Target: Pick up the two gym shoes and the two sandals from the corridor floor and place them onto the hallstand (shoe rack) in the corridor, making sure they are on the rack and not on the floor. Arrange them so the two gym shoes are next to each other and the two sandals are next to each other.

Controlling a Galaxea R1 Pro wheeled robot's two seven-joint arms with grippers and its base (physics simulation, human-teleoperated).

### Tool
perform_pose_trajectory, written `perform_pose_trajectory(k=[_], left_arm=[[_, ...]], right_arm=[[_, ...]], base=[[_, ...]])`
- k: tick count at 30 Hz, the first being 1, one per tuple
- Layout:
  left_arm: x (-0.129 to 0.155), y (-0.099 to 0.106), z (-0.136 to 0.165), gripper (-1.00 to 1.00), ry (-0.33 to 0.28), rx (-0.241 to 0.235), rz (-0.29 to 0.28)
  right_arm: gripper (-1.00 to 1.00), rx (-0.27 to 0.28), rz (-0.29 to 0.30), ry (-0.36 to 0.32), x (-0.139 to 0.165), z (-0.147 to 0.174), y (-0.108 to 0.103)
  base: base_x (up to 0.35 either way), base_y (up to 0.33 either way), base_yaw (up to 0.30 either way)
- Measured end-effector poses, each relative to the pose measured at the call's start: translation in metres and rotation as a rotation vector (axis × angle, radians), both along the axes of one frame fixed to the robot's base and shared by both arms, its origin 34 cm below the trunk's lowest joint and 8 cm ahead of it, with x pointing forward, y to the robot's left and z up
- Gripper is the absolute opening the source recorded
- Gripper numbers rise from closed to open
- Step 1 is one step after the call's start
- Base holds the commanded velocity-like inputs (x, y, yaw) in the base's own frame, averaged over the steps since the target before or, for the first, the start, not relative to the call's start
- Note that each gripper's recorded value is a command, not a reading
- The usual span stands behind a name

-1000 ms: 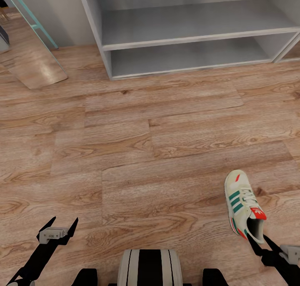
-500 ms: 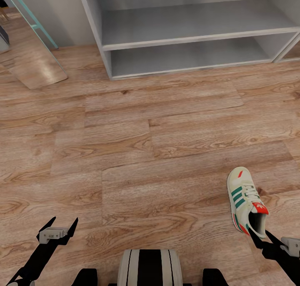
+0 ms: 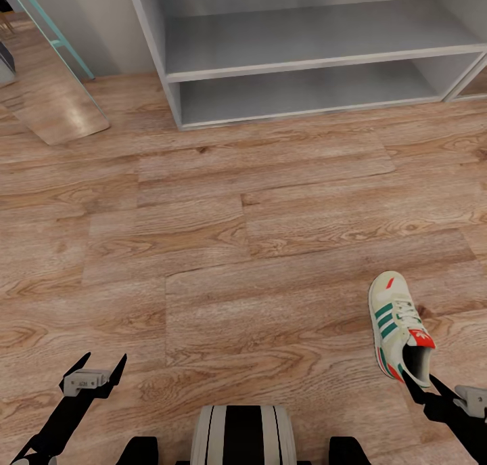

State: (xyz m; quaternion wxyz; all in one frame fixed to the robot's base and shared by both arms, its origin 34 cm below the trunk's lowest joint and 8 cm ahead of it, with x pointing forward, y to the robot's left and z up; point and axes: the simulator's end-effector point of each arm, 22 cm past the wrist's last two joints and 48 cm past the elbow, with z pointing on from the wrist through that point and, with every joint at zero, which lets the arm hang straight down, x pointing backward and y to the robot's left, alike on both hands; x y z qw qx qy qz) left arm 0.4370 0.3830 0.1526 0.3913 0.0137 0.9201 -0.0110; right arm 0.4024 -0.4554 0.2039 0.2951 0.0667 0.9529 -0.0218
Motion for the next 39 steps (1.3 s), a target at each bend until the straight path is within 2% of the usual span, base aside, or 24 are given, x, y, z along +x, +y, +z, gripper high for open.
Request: perform_pose_trajectory(k=[12,23,39], left_arm=[[0.0,0.0005,0.0,1.0,0.0,0.001,0.001],[0.0,0.0004,0.0,1.0,0.0,0.001,0.001],[0.0001,0.0005,0.0,1.0,0.0,0.001,0.002]], right_arm=[[-1.0,0.009,-0.009,0.009,-0.0073,-0.0033,0.0036],[-1.0,0.001,-0.002,-0.028,-0.0036,-0.0002,0.0069],[-1.0,0.001,-0.006,-0.03,-0.0038,-0.0003,0.0084]], base=[[0.0,0.0,0.0],[0.0,0.0,0.0],[0.0,0.0,0.0]])
